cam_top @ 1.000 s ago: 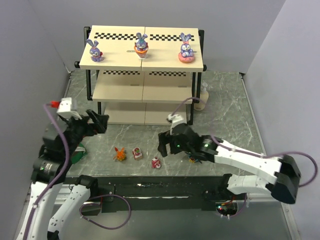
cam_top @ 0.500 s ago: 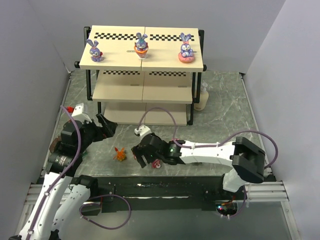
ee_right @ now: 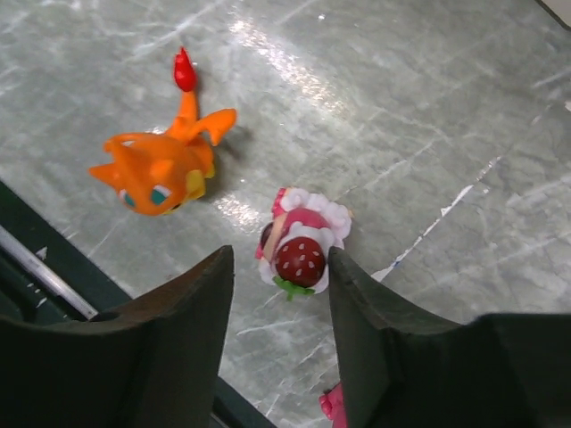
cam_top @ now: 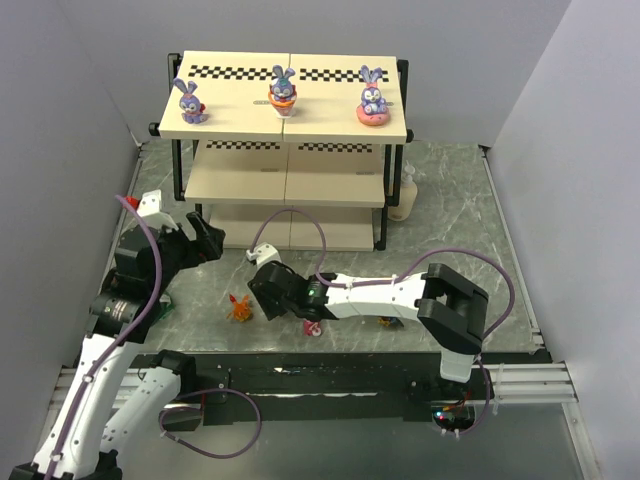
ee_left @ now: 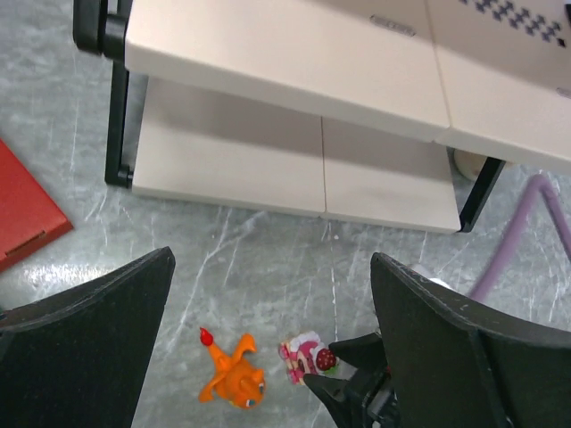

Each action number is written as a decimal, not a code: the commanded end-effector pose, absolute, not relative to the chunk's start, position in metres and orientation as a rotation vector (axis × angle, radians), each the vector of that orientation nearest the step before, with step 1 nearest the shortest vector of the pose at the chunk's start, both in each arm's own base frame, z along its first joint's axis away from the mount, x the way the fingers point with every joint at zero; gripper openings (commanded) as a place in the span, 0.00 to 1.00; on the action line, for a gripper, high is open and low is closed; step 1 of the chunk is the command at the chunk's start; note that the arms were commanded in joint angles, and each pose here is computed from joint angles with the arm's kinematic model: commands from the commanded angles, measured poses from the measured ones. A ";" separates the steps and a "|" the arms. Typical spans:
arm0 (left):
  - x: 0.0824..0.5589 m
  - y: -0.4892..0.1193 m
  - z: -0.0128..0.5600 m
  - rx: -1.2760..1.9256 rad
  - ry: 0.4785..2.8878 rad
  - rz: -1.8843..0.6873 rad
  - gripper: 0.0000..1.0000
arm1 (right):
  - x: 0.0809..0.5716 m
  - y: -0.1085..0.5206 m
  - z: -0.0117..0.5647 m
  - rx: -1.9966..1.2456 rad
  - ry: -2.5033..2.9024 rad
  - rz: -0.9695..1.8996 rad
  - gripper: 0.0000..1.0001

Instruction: Place and organize the plastic toys onto the shelf

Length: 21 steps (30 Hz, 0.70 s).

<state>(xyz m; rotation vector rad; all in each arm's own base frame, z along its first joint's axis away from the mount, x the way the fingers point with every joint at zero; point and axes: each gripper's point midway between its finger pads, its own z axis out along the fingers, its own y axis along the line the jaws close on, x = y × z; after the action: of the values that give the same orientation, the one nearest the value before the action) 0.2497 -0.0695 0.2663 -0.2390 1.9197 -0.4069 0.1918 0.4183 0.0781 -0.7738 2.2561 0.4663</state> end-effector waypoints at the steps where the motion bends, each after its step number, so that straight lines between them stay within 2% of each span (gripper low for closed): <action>1: 0.253 -0.067 0.284 -0.201 1.863 -0.387 0.97 | 0.203 0.423 0.084 -0.705 2.262 0.428 0.49; 9: 0.256 -0.074 0.276 -0.168 1.880 -0.415 0.97 | 0.204 0.419 0.075 -0.697 2.278 0.426 0.31; 10: 0.256 -0.075 0.276 -0.165 1.881 -0.419 0.96 | 0.205 0.419 0.075 -0.695 2.276 0.427 0.20; 13: 0.256 -0.077 0.275 -0.154 1.884 -0.428 0.96 | 0.208 0.418 0.078 -0.677 2.268 0.432 0.00; 18: 0.253 -0.092 0.271 -0.078 1.900 -0.501 0.97 | 0.217 0.402 0.104 -0.651 2.220 0.413 0.00; 21: 0.243 -0.120 0.272 0.079 1.897 -0.650 0.97 | 0.217 0.385 0.131 -0.662 2.198 0.473 0.00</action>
<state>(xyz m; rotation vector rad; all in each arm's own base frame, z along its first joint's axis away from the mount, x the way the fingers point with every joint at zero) 0.2506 -0.0875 0.2665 -0.1146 1.9227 -0.4797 0.2046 0.4066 0.0761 -0.7122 2.2759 0.4110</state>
